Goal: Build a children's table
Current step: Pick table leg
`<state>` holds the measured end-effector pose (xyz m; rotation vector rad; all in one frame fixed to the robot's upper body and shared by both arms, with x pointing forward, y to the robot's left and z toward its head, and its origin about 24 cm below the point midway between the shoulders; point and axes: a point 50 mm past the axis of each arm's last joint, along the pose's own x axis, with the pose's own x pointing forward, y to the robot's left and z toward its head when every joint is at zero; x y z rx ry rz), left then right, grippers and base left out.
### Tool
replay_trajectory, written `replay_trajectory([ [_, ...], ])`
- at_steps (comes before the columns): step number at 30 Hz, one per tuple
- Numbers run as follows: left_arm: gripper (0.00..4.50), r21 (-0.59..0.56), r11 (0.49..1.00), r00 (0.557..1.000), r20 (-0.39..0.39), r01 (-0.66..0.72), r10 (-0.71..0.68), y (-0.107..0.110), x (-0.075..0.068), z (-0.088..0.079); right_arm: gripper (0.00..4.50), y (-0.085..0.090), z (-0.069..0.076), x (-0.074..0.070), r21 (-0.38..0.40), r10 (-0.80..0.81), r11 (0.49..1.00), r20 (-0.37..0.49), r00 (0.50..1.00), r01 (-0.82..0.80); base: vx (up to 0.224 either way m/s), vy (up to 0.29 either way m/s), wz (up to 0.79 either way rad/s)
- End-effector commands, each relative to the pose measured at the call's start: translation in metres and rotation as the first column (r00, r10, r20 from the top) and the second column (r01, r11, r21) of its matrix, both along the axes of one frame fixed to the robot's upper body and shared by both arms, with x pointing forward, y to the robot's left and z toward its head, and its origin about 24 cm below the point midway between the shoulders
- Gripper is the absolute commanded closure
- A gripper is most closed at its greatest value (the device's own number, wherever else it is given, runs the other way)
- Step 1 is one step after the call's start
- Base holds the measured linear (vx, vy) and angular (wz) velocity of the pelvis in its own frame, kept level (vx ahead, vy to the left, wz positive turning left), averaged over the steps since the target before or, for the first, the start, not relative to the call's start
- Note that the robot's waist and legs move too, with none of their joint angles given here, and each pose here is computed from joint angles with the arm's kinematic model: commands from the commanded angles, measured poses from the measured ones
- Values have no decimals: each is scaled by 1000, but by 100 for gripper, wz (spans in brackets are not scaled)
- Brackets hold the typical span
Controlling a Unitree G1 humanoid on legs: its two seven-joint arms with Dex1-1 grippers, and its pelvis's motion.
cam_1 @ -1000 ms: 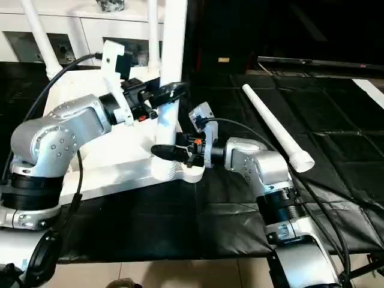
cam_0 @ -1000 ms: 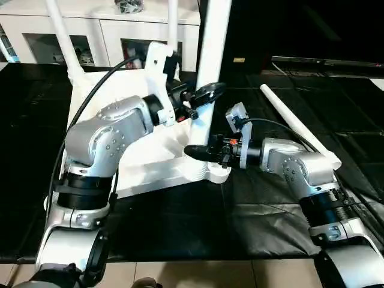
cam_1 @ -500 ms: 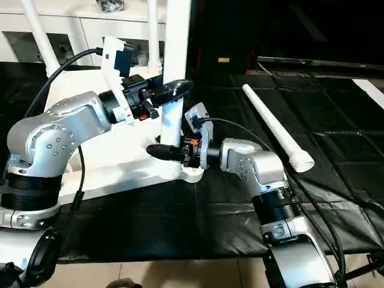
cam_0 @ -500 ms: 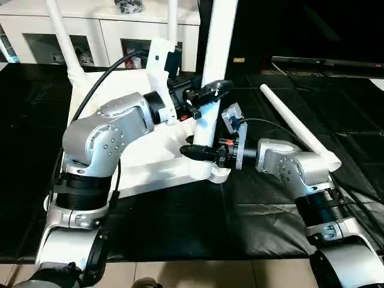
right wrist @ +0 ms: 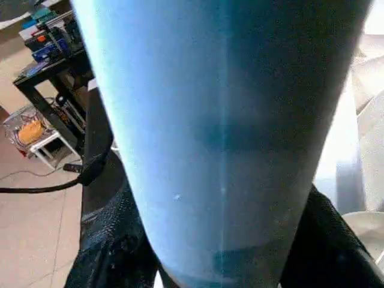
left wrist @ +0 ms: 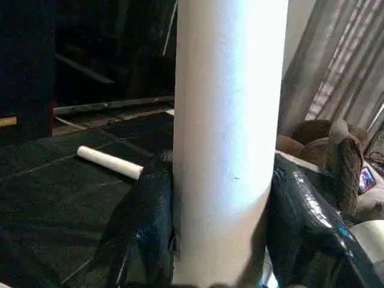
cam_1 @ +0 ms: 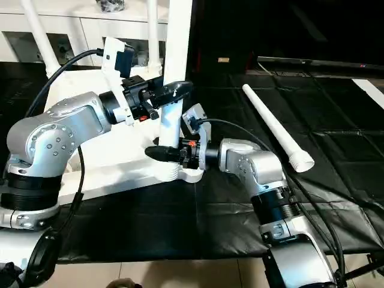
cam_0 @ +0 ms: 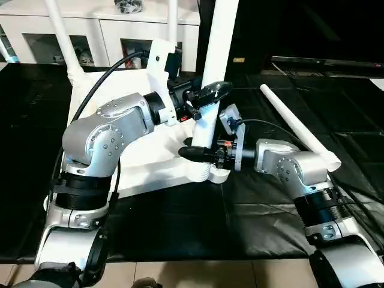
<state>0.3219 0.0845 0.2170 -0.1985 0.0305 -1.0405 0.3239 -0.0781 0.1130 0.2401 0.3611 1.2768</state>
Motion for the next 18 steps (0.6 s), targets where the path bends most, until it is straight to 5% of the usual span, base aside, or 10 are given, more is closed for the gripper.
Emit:
replay_trajectory([
  [1, 272, -56, 984, 983, 75, 172, -167, -14, -19, 19, 248, -7, -3, 4, -18, -48, 999, -20, 999, 48, 0, 0, 0],
  [13, 145, -171, 928, 942, 98, 332, -320, -19, -37, 31, 248, -8, -4, 4, -16, -64, 998, -13, 998, 64, 0, 0, 0],
  [18, 143, -160, 940, 953, 88, 302, -291, -18, -35, 27, 248, -10, -6, 4, -11, -85, 996, -9, 996, 85, 0, 0, 0],
])
